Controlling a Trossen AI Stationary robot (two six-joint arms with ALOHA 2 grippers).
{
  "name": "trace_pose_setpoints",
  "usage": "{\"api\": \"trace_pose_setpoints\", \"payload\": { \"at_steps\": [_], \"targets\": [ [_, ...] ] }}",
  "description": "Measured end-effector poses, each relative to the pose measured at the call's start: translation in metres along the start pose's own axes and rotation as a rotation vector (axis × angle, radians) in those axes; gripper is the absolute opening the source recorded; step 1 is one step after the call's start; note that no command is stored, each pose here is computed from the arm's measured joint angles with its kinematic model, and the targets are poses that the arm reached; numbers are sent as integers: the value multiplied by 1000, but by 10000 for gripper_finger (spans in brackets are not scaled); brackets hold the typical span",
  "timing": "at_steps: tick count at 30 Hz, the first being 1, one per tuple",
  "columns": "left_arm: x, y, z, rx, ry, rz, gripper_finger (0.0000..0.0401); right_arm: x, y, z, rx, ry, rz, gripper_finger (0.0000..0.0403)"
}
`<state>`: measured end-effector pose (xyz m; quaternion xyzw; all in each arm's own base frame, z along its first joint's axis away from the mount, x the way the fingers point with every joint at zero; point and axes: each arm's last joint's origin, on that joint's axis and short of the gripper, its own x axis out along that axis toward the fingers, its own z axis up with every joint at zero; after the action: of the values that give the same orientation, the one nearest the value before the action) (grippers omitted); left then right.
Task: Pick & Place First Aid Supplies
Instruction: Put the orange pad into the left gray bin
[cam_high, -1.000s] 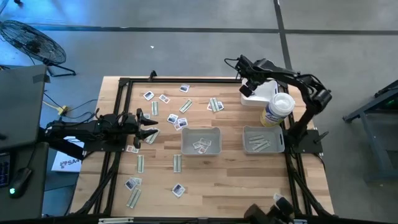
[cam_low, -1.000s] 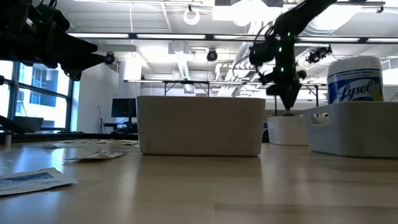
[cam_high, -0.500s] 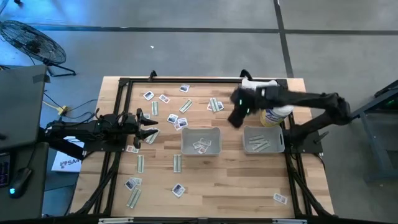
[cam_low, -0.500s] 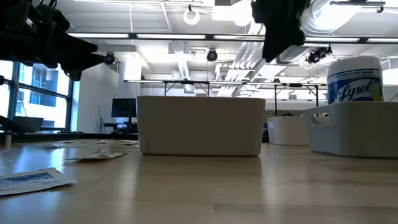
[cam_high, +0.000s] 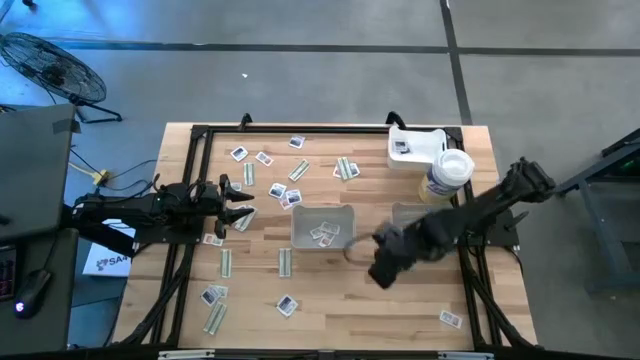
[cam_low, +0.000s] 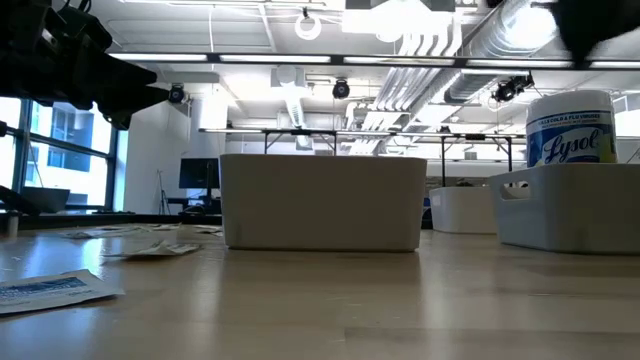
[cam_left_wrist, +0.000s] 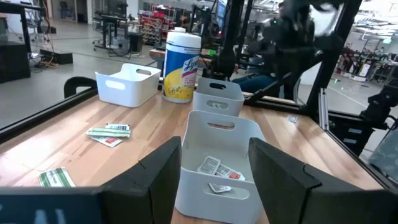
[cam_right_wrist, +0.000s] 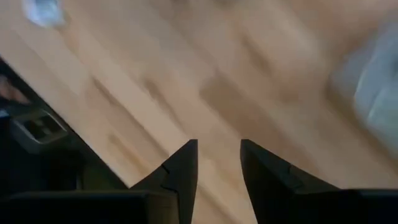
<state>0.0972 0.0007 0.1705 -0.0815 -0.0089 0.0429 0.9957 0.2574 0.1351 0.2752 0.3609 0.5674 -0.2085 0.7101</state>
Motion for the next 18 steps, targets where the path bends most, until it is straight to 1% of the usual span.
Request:
{"api": "trace_pose_setpoints", "payload": {
  "at_steps": [3,9,12,18],
  "targets": [
    [0,0,0,0,0,0,186,20,9,-27,84,124,-65,114],
    [0,0,0,0,0,0,186,60,23,-77,201,365,-200,114],
    [0,0,0,0,0,0,186,76,28,-94,211,462,-240,114],
    [0,0,0,0,0,0,186,98,27,-113,184,553,-321,114]
  ]
}}
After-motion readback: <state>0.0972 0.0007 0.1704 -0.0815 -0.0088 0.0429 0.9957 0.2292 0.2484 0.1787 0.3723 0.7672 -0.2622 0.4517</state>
